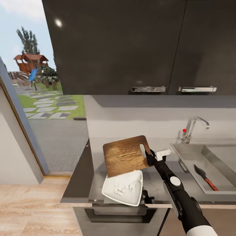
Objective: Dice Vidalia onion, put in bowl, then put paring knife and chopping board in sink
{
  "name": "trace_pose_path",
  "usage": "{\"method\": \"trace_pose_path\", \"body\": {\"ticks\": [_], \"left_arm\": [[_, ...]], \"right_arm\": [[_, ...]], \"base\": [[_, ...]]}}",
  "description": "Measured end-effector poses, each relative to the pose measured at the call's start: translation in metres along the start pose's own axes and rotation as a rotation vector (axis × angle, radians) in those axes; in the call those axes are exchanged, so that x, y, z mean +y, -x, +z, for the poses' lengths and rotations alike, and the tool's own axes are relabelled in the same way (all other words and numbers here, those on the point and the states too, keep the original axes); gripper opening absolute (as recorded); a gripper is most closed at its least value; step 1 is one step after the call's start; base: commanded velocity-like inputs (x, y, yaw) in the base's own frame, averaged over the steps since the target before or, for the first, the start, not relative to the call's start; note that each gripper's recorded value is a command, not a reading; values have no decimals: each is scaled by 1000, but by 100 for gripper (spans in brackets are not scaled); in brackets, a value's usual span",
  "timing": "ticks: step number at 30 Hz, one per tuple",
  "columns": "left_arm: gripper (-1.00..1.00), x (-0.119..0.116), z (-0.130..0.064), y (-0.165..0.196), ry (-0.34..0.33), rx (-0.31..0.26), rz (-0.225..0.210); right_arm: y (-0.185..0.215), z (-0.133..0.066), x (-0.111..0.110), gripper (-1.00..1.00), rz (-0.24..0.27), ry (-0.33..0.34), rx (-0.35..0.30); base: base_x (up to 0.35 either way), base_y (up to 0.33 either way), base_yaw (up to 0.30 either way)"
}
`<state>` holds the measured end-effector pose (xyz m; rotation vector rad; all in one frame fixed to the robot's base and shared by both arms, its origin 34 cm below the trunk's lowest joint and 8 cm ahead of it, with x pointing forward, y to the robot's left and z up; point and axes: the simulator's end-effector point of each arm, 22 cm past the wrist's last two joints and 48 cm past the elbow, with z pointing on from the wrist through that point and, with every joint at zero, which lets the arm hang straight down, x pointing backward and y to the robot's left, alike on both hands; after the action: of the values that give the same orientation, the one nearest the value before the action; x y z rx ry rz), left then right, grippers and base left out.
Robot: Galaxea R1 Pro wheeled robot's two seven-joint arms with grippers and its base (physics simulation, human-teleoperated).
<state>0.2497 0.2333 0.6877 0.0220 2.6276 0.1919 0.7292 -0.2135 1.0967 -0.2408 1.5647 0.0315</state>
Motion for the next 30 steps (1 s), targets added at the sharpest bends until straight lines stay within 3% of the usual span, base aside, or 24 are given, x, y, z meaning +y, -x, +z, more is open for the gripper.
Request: {"method": "trace_pose_path", "body": {"ticks": [21,26,30], "left_arm": [[100,0,0,2,0,-6,-1],[100,0,0,2,0,-6,-1],[100,0,0,2,0,-5,-1]], "right_arm": [[11,0,-3,-100,4,-9,-9],[24,-2,-7,-100,27,-17,62],[26,-5,-6,-100,75,-13,129]], "base": [[0,0,0],[0,0,0],[0,0,0]]}}
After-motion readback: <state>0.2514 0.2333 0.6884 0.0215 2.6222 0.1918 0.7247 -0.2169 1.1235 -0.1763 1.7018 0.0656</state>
